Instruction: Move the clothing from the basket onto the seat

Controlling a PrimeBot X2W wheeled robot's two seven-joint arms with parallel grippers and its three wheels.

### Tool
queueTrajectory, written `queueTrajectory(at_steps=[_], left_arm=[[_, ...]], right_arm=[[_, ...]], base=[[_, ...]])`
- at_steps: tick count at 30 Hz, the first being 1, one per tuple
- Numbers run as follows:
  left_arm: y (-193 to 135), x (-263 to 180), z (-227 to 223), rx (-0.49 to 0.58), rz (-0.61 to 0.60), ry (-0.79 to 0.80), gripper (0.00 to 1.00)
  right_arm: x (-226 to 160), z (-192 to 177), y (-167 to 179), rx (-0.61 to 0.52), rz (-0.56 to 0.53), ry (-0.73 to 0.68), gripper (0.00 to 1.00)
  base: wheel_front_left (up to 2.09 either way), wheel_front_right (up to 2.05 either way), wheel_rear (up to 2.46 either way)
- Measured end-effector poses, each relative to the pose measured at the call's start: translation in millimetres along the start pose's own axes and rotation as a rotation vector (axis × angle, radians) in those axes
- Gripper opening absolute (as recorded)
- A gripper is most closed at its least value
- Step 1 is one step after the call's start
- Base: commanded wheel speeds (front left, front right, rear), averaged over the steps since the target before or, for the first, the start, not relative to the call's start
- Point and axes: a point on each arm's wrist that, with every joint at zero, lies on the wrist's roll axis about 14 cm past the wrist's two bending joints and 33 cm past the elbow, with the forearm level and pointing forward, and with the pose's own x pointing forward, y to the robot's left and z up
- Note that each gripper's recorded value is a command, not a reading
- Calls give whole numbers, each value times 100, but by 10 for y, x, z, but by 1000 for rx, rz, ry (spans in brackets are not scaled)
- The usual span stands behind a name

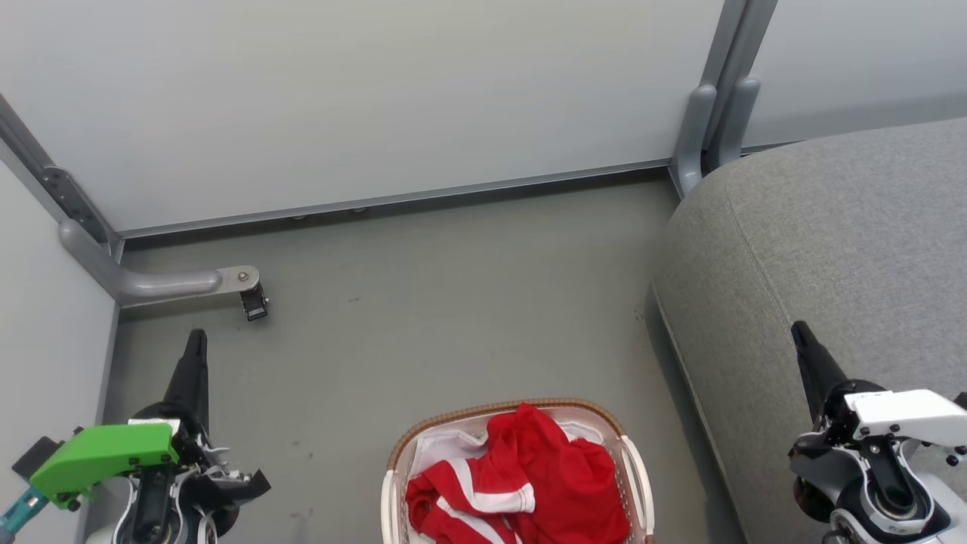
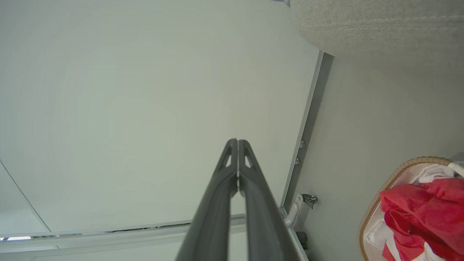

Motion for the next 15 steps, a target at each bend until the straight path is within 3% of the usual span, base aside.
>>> queueTrajectory(at_steps=[5, 15], left_arm=[[239, -82, -23, -10, 69, 0, 100], [247, -91, -49, 34, 66, -20, 100]], right_arm=[[-87, -91, -228, 24, -62, 2, 100], [-81, -86, -200, -20, -36, -19, 100]], base=[[0, 0, 0], [0, 0, 0]])
